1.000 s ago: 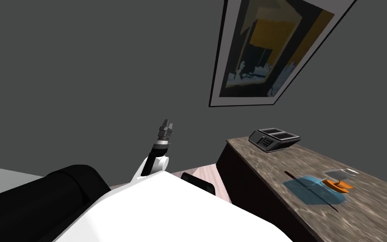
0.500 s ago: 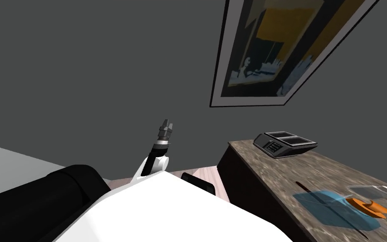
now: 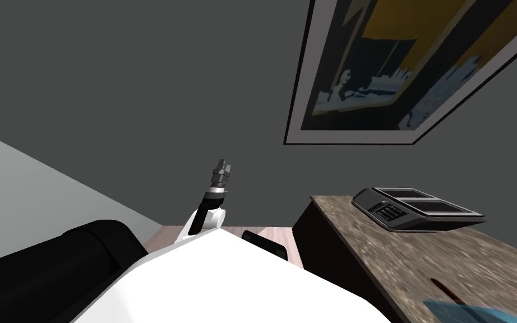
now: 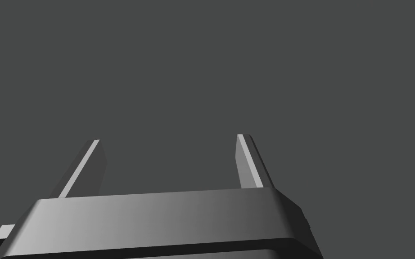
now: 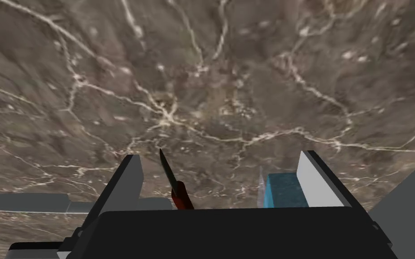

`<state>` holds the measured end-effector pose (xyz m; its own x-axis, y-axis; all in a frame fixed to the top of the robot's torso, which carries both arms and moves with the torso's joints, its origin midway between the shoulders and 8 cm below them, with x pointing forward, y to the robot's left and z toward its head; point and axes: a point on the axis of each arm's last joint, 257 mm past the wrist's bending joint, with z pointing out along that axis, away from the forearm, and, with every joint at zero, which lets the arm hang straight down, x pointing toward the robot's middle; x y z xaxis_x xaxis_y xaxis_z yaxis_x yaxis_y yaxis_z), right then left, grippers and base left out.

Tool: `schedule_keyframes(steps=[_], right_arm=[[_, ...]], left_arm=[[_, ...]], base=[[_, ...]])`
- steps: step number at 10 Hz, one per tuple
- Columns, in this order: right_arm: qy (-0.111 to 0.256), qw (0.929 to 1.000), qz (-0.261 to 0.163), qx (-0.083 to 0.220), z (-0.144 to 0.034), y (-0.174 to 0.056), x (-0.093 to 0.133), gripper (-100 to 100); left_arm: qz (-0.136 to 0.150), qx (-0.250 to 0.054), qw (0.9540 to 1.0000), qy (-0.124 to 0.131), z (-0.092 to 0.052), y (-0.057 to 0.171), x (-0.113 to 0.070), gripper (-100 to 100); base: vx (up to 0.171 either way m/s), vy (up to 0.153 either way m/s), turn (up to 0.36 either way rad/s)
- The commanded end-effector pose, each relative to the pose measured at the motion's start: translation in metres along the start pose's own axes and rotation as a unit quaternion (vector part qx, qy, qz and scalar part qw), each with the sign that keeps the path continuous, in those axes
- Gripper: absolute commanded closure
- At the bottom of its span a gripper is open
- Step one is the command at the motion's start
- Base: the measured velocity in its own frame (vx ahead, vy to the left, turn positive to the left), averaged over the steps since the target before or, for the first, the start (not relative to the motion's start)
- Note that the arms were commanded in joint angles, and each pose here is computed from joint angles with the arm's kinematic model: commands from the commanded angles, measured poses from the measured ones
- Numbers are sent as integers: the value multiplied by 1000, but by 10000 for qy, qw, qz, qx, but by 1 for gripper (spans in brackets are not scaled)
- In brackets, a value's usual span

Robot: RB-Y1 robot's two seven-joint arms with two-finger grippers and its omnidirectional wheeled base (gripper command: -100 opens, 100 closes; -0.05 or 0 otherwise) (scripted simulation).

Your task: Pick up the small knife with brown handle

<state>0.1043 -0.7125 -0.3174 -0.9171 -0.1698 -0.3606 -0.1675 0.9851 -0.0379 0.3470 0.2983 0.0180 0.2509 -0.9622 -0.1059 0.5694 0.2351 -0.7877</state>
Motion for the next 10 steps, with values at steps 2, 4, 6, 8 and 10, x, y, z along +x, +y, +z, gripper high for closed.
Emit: schedule_keyframes(steps=[2,4,6,8,10], right_arm=[[97,9999,18,57,-2,-7,7,-100],[229,9997,50,97,-7,-10,17,-100],[412,9990,110,127,-12,-13,32,-100],[490,9986,148,106,-12,-12,39,-100],[475,9987,143,110,-12,-12,38,0]], left_arm=[[0,0,10000,0,0,0,0,0],[-1,0,10000,0,0,0,0,0],[-1,0,10000,0,0,0,0,0],[-1,0,10000,0,0,0,0,0],[0,0,10000,-1,0,0,0,0]], base=[[49,-66,18],[29,-29,117],[51,-32,193],[94,-9,171],[18,-1,6]])
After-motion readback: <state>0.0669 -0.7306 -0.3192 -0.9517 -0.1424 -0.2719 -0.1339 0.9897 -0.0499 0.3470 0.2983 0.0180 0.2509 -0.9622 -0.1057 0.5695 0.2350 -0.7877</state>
